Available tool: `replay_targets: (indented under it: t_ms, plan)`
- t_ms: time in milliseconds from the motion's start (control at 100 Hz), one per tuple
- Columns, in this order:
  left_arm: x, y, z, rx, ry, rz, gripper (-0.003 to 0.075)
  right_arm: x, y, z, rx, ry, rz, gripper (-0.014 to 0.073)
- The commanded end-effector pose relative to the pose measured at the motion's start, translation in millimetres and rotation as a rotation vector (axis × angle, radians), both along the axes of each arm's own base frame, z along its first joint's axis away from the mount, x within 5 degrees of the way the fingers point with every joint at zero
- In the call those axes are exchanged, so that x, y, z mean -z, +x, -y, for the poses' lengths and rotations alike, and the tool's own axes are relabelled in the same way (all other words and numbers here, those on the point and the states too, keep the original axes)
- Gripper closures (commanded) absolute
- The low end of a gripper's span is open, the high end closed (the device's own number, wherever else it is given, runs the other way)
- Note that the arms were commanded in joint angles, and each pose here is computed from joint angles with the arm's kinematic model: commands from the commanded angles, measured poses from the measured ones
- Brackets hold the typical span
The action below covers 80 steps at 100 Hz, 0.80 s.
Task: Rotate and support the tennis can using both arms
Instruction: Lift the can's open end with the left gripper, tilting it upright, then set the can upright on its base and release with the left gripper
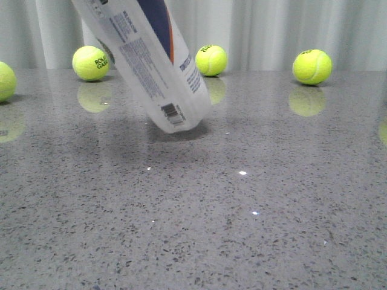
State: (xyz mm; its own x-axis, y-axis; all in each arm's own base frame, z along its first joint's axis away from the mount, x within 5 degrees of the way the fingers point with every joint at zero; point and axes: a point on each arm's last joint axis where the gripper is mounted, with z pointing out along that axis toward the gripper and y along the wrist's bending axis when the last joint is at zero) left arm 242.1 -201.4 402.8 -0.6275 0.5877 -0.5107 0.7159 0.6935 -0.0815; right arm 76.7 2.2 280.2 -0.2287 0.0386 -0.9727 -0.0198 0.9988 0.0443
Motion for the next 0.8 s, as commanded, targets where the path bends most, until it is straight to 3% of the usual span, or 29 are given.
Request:
replay_targets:
  t_ms: [0, 160, 430, 490, 790]
  plan:
    - [-24, -10, -3, 0.021, -0.056, 0.045, 0.0736, -15, 1, 0, 0.003, -0.008, 0.095, 0.0653]
    - [-29, -10, -3, 0.025, -0.066, 0.061, 0.0633, -15, 1, 0, 0.003, -0.008, 0.095, 0.0653]
    - [-30, -9, -3, 0.022, -0.074, 0.079, 0.0248, -15, 1, 0, 0.003, -0.008, 0.095, 0.0653]
    - [-31, -7, -3, 0.017, -0.075, 0.099, 0.0200, -15, 1, 0, 0.003, -0.008, 0.095, 0.0653]
    - [-34, 9, 5, -0.018, -0.151, 0.230, 0.0189, -15, 1, 0, 0.003, -0.008, 0.095, 0.0653]
